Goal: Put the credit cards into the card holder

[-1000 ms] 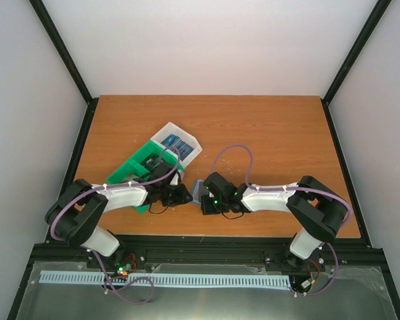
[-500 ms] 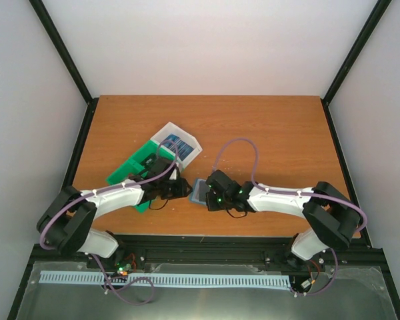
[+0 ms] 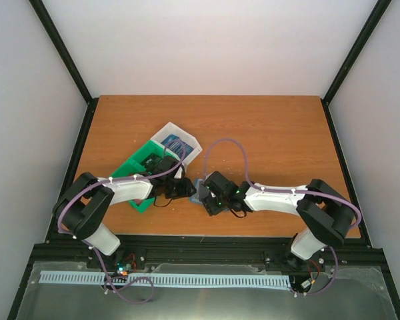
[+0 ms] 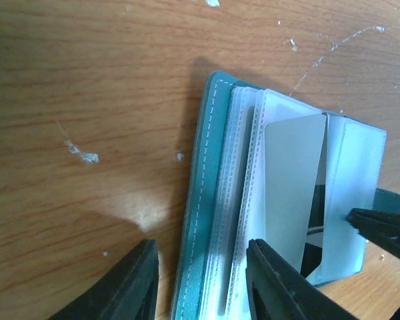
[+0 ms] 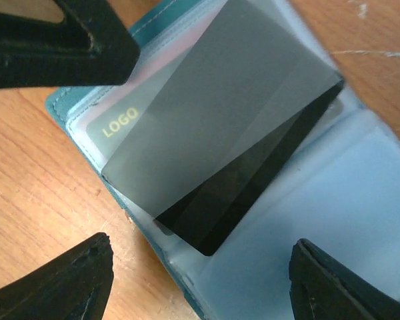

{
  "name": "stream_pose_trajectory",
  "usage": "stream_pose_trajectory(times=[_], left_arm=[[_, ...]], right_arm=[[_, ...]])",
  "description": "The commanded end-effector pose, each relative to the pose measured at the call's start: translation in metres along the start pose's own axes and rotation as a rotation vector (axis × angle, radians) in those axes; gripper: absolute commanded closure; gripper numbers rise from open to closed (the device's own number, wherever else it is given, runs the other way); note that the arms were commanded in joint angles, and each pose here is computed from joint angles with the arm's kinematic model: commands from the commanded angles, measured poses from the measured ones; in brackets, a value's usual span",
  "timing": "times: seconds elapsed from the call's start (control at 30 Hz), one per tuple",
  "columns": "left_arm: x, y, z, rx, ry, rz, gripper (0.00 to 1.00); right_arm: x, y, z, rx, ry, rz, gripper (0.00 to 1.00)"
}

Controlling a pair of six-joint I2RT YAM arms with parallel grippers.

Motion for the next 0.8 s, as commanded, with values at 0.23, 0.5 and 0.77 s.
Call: stream_pose_trajectory(times=[0.23,0.5,0.77], left_arm=[[-0.009,-0.006,0.010,0.035,0.011,0.046,0.73],[-0.009,-0.012,0.019,0.045,0.025,0.053,0.80],[-0.010,-0.013,0.019,0.044,0.008,0.060,0.80]], right_arm=[[-0.024,0.012,0.004,0.068,-0.080,0.005,0.29],[-0.025,0.015,-0.003,-0.023,-0.143,-0.028,0.43],[-0.020,0.019,-0.003,-0.178,-0.125,-0.099,0.49]])
Point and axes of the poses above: each gripper's point midway between its finger pads, its own x axis back along the fingers, its own z axis along the line the jaws close on, y = z × x, the point moved 6 cm from there along x, back along the fingers, and after that the axes turned 13 degrees about x, right-handed, at the moved point
